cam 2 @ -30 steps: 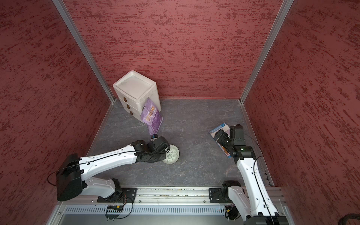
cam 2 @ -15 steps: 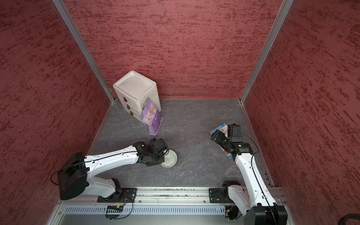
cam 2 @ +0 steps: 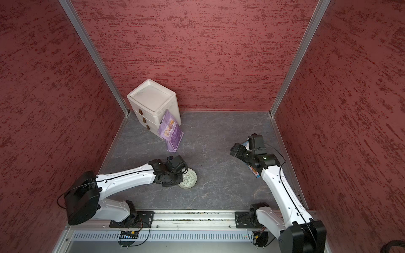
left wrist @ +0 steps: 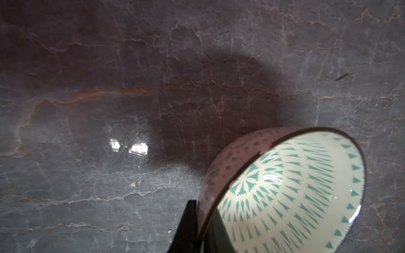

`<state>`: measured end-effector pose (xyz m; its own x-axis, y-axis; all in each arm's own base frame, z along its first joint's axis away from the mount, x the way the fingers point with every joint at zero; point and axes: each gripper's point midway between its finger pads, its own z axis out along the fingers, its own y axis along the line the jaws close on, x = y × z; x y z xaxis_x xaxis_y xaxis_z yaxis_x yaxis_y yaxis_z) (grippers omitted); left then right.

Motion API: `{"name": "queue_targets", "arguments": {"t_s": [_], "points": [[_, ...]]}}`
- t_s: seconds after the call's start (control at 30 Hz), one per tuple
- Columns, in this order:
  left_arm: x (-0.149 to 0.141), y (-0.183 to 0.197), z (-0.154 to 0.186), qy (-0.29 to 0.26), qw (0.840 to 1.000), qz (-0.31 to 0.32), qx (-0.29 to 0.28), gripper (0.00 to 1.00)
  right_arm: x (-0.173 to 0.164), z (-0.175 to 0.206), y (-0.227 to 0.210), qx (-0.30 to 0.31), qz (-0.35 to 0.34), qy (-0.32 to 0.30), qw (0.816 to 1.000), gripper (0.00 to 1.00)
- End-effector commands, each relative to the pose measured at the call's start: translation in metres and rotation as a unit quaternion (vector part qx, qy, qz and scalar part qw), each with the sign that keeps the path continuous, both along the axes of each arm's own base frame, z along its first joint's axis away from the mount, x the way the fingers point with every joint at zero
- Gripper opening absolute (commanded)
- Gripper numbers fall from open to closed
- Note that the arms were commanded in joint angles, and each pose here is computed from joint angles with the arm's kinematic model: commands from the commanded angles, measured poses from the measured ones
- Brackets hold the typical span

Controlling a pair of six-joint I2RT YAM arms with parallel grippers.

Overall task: Pour the oats into the breakfast bowl
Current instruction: Place the bowl at the center of the board.

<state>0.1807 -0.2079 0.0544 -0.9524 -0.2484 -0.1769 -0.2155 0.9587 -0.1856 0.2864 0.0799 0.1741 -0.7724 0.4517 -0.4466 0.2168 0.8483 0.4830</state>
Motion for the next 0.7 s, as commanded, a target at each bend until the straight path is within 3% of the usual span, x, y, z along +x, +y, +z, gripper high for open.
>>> {"name": "queue_targets", "arguments": {"t_s": [0.0, 0.13, 0.23, 0.43, 0.67], "points": [[0.007, 0.003, 0.005, -0.022, 1.0, 0.002, -0.002, 0.32, 0.007, 0.013, 0.009, -0.007, 0.006, -0.014, 1.0, 0.99], [0.012, 0.009, 0.012, -0.032, 0.999, 0.002, -0.011, 0.64, 0.019, 0.028, 0.031, -0.01, 0.034, -0.032, 0.999, 0.98], [0.021, 0.017, 0.035, -0.056, 0.998, 0.009, -0.029, 0.76, 0.037, 0.05, 0.054, -0.022, 0.07, -0.046, 0.996, 0.99], [0.029, 0.06, 0.103, -0.156, 0.984, 0.064, -0.052, 0.83, 0.074, 0.097, 0.142, -0.033, 0.174, -0.093, 0.98, 0.99], [0.008, 0.124, 0.096, -0.189, 0.963, 0.184, -0.059, 0.84, 0.104, 0.105, 0.254, -0.056, 0.268, -0.11, 0.956, 0.99]]}}
